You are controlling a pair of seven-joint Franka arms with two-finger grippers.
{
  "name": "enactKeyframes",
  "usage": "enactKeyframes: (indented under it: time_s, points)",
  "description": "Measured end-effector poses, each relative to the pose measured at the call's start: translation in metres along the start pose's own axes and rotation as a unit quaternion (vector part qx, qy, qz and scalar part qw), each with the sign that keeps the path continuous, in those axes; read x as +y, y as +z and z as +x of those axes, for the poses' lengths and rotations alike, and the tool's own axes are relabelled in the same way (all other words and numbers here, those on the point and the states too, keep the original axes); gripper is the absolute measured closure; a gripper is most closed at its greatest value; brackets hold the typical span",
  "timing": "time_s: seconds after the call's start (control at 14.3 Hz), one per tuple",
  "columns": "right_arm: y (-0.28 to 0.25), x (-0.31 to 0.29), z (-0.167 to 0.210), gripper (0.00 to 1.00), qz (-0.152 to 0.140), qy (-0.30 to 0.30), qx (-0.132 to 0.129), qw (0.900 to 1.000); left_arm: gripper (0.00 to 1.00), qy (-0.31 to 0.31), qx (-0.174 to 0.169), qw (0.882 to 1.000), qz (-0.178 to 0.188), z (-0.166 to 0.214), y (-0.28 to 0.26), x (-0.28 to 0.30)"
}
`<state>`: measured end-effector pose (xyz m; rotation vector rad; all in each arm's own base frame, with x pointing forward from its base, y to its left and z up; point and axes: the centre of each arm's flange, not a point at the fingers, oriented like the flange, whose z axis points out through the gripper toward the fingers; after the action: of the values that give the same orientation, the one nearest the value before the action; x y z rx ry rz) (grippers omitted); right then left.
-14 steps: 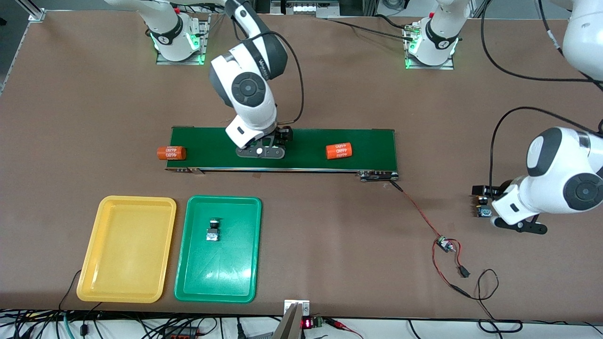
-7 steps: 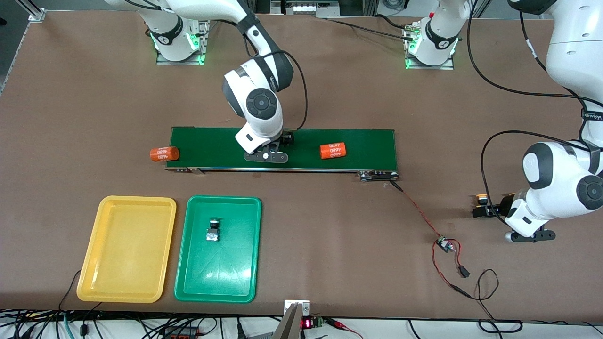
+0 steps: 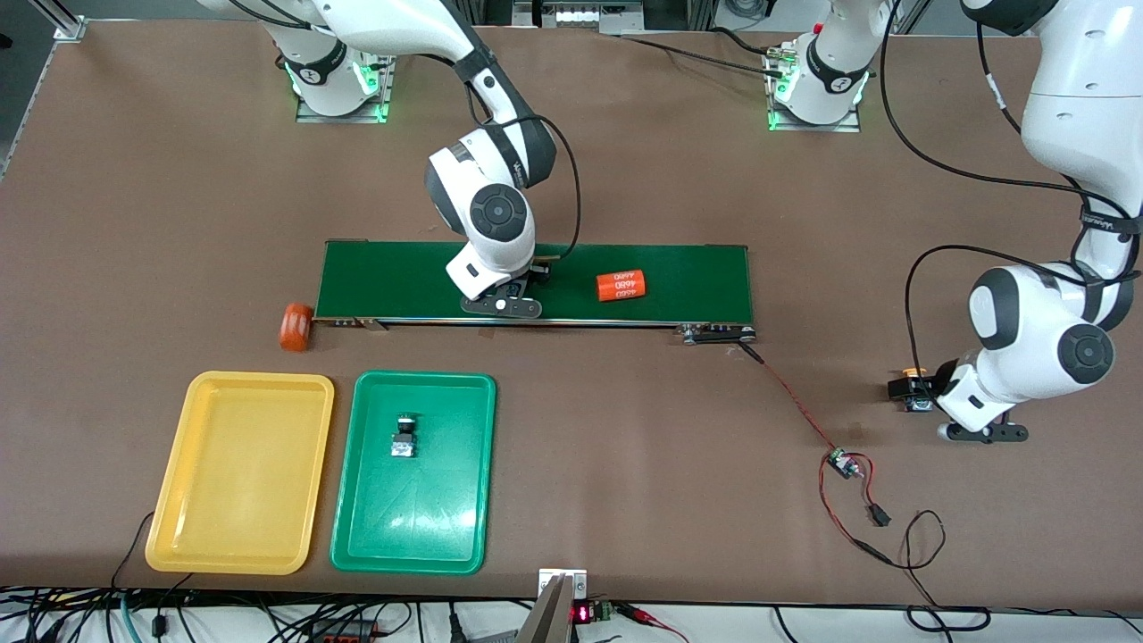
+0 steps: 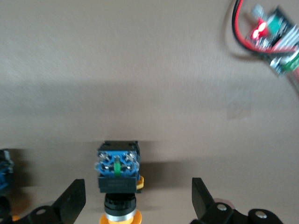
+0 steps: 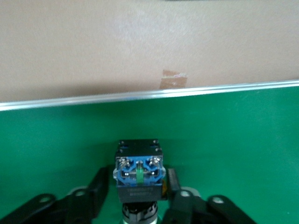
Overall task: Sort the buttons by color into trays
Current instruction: 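Place the green button in the green tray while the left gripper carries the yellow button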
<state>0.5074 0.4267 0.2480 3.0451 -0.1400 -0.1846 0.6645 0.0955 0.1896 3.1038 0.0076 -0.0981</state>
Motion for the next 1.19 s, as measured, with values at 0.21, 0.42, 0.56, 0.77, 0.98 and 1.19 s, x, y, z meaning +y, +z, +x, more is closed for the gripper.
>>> enactKeyframes:
  time_s: [0.21,0.42,0.56,0.77,0.98,1.19]
  points:
    - [-0.011,0.003,0.005,0.58,0.006,0.013,0.007,1.0,0.0,0.002,0.015,1.0,0.002,-0.003,0.009,-0.003]
    - [-0.026,0.013,0.024,0.58,0.017,0.027,0.019,0.999,0.13,0.022,0.026,0.999,0.005,-0.003,0.011,-0.006]
    - [-0.044,0.029,0.049,0.58,0.03,0.044,0.034,0.998,0.36,0.029,0.03,0.999,0.006,-0.003,0.011,-0.007]
    - [-0.062,0.059,0.095,0.58,0.031,0.053,0.064,0.996,0.59,0.031,0.032,0.999,0.008,-0.002,0.008,-0.011]
    - [-0.057,0.087,0.138,0.58,0.03,0.026,0.083,0.996,0.59,0.041,0.002,0.999,0.002,-0.001,-0.015,0.003]
    - [-0.04,0.098,0.172,0.58,0.025,-0.027,0.102,0.994,0.59,0.069,-0.05,0.996,-0.021,-0.007,-0.064,0.053]
